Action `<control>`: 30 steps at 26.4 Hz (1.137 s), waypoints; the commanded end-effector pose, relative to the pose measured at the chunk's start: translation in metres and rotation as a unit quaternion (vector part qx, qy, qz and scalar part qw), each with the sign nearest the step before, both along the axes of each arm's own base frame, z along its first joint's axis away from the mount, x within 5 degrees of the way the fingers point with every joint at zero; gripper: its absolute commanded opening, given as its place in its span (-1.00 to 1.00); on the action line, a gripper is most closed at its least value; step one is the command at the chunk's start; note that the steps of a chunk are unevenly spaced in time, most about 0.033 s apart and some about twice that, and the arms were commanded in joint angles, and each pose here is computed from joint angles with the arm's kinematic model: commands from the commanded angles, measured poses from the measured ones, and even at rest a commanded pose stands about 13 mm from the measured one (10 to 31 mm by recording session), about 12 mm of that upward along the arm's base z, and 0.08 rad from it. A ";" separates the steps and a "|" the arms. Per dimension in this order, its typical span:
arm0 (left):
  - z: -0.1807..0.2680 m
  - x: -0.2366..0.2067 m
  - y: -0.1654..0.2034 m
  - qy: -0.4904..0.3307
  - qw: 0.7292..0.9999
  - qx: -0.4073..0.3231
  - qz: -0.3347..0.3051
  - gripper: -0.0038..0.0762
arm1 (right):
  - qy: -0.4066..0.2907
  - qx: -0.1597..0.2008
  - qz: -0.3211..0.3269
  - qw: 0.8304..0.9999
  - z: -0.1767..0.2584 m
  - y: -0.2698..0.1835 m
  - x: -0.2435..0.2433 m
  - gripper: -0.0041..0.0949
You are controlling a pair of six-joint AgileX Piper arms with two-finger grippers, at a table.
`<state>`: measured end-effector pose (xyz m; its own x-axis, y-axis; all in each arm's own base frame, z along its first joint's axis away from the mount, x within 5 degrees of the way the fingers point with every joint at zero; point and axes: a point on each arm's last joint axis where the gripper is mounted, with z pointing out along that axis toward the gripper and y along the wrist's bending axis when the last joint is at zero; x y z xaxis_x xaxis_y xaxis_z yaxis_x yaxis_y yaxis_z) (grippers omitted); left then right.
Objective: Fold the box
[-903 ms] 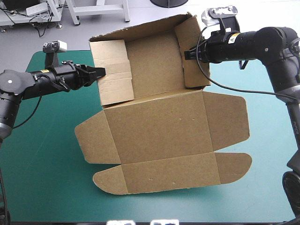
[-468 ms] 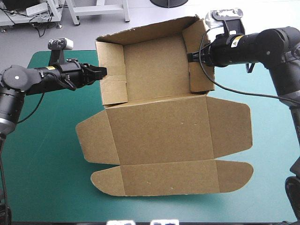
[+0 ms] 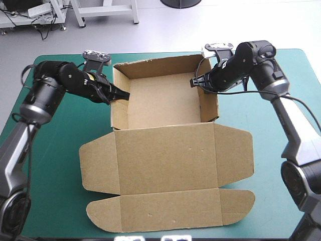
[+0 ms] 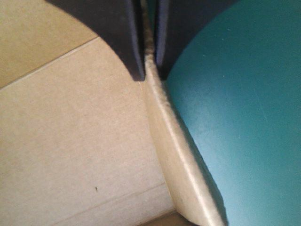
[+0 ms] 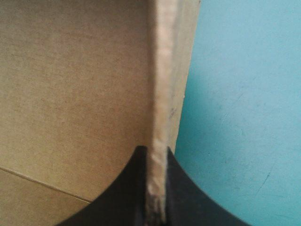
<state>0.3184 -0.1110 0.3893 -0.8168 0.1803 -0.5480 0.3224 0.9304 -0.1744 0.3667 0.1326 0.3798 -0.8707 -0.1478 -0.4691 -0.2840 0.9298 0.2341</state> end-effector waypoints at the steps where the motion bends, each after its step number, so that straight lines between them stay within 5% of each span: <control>1: -0.009 0.017 -0.005 -0.001 1.000 0.013 0.015 -0.93 | -0.017 0.021 0.013 1.000 0.000 0.007 0.004 -0.92; 13: -0.094 0.063 0.000 0.106 0.983 0.145 0.042 -0.93 | 0.032 -0.034 0.038 0.998 -0.076 0.016 0.047 -0.90; 20: -0.096 0.073 -0.007 0.139 0.980 0.145 0.014 -0.84 | 0.000 -0.067 0.071 0.995 -0.077 0.014 0.052 -0.41; 23: -0.086 0.075 -0.014 0.129 0.985 0.114 -0.005 -0.66 | -0.013 -0.073 0.079 0.994 -0.077 0.014 0.054 -0.20; 28: -0.051 0.079 -0.025 0.081 0.995 0.054 -0.024 0.24 | -0.024 -0.094 0.091 0.991 -0.076 0.011 0.055 -0.03; 30: -0.041 0.081 -0.024 0.065 0.997 0.050 -0.015 0.36 | -0.027 -0.092 0.090 0.991 -0.075 0.011 0.055 -0.03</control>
